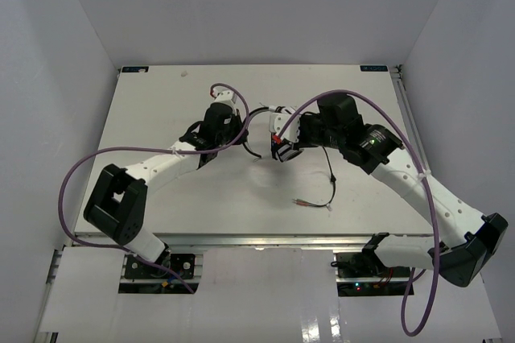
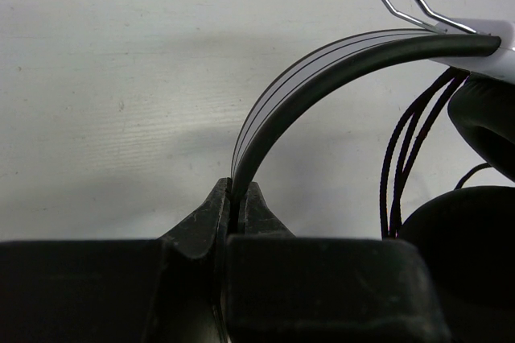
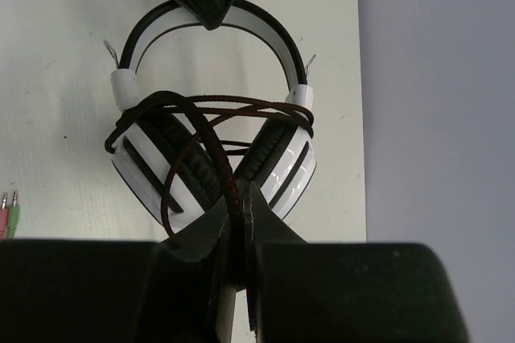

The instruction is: Wrap the headphones

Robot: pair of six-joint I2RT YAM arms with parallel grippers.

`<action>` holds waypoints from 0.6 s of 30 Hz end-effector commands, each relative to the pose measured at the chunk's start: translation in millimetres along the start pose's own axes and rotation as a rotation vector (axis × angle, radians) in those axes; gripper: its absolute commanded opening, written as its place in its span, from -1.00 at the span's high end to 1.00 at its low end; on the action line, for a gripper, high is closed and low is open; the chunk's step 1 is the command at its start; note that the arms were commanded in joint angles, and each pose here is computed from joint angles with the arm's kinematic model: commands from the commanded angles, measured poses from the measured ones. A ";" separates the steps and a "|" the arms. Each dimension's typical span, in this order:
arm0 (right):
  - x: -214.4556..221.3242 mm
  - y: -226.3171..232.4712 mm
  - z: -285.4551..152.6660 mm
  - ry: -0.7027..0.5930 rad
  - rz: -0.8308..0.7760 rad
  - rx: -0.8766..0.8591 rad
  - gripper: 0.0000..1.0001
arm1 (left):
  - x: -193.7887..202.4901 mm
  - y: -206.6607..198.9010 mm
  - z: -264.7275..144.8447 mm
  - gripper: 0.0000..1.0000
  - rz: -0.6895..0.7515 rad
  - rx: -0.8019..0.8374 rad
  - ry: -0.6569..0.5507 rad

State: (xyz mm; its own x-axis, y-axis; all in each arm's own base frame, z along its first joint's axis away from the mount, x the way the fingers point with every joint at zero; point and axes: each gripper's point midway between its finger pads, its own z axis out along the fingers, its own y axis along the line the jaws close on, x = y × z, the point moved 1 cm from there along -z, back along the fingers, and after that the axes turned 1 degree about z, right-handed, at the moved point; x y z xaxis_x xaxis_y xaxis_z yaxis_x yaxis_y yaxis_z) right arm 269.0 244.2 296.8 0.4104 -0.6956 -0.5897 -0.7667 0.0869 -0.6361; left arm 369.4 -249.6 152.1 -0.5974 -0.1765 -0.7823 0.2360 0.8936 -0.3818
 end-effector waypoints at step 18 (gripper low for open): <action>-4.2 -32.2 0.5 -0.008 0.058 0.132 0.85 | -22.0 -51.9 -5.3 1.00 0.035 0.177 -0.034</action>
State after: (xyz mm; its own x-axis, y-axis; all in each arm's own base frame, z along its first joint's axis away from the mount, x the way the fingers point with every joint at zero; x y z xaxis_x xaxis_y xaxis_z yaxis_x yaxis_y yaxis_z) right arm 278.9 241.4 300.5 0.3777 -0.7095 -0.5949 -0.7513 0.1408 -0.6448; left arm 366.5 -258.9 135.0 -0.6411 -0.1434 -0.7540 0.2495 0.8901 -0.3814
